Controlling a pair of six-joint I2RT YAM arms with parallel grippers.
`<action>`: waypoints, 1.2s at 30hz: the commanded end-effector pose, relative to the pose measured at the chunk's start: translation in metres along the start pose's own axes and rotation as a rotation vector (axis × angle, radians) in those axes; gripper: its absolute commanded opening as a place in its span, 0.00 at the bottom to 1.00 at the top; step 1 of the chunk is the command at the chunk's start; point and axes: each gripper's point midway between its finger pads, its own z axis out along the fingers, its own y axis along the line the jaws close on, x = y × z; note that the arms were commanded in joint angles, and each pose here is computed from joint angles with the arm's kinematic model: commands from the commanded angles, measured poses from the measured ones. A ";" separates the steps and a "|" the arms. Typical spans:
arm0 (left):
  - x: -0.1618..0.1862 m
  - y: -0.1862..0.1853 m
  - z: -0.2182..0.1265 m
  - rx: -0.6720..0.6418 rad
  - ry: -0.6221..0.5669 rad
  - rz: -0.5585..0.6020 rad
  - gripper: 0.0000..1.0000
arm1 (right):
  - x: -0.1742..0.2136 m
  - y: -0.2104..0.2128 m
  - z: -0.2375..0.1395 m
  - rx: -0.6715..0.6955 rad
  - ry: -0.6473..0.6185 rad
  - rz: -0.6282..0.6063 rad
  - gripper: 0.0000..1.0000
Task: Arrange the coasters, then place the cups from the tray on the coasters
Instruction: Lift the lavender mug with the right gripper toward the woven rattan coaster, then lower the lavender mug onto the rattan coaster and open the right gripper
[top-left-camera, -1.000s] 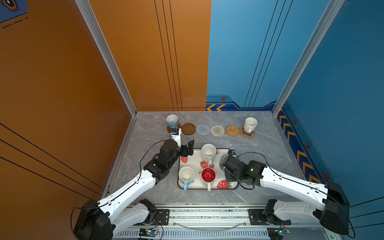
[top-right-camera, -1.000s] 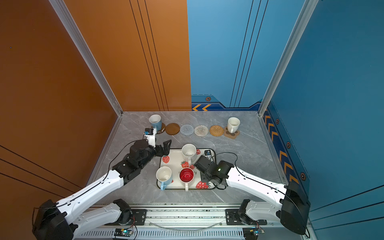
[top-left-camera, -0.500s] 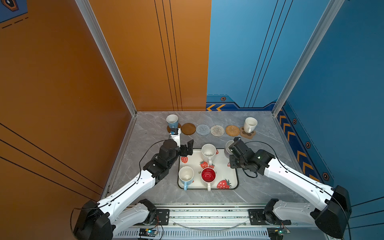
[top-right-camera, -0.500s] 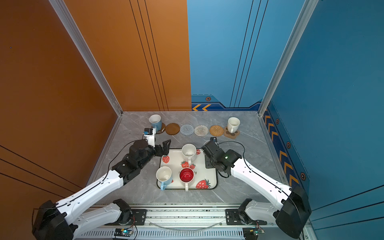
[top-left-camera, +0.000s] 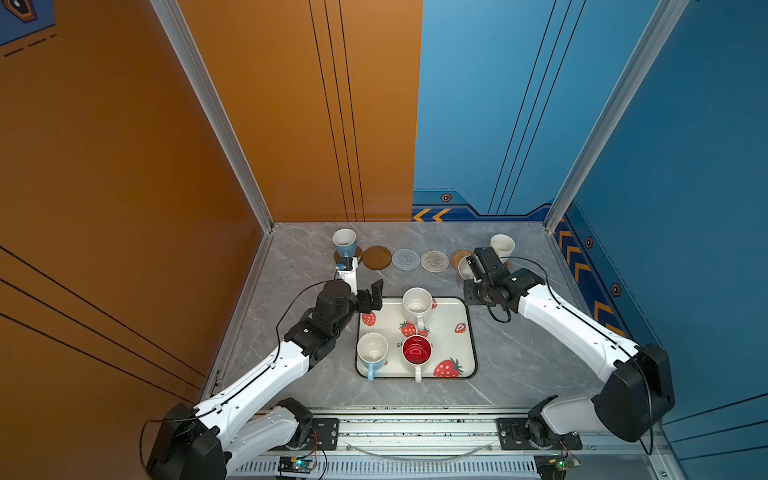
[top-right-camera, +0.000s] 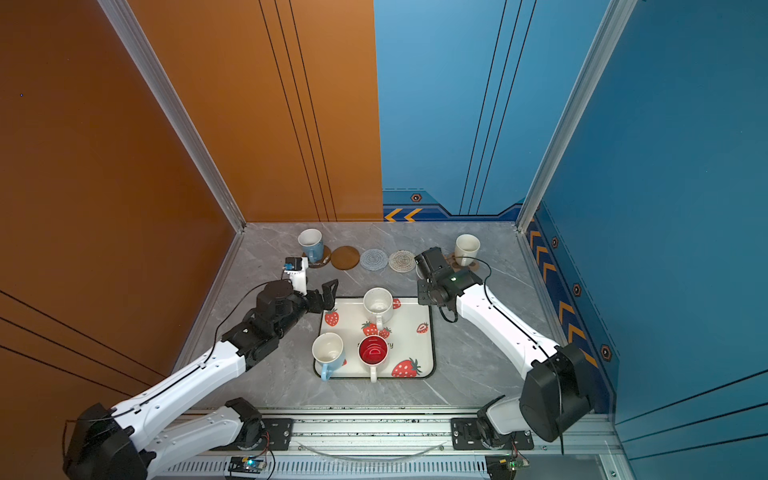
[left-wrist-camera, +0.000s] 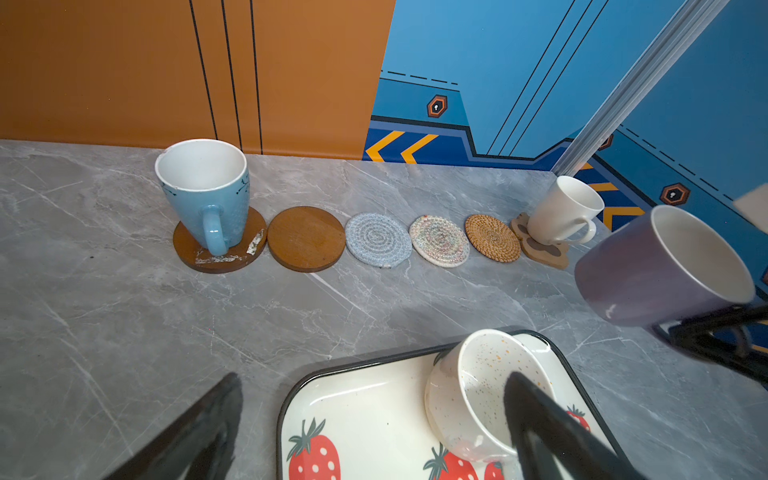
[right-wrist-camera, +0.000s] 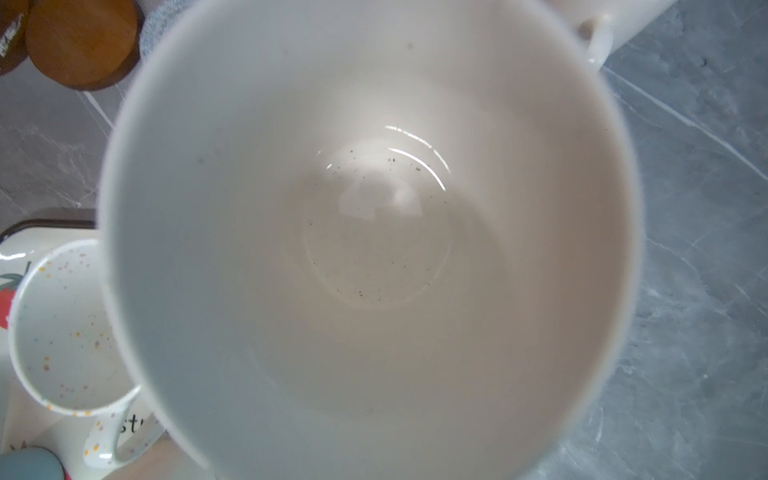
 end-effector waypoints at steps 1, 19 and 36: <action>0.003 0.004 -0.003 0.003 0.004 -0.015 0.98 | -0.052 0.010 -0.014 -0.057 -0.142 0.008 0.00; 0.002 0.005 -0.005 0.004 0.012 -0.024 0.98 | -0.116 -0.001 0.055 -0.110 -0.095 0.078 0.00; 0.005 0.010 0.000 -0.011 0.023 -0.021 0.98 | -0.121 -0.015 0.112 -0.073 0.009 0.088 0.00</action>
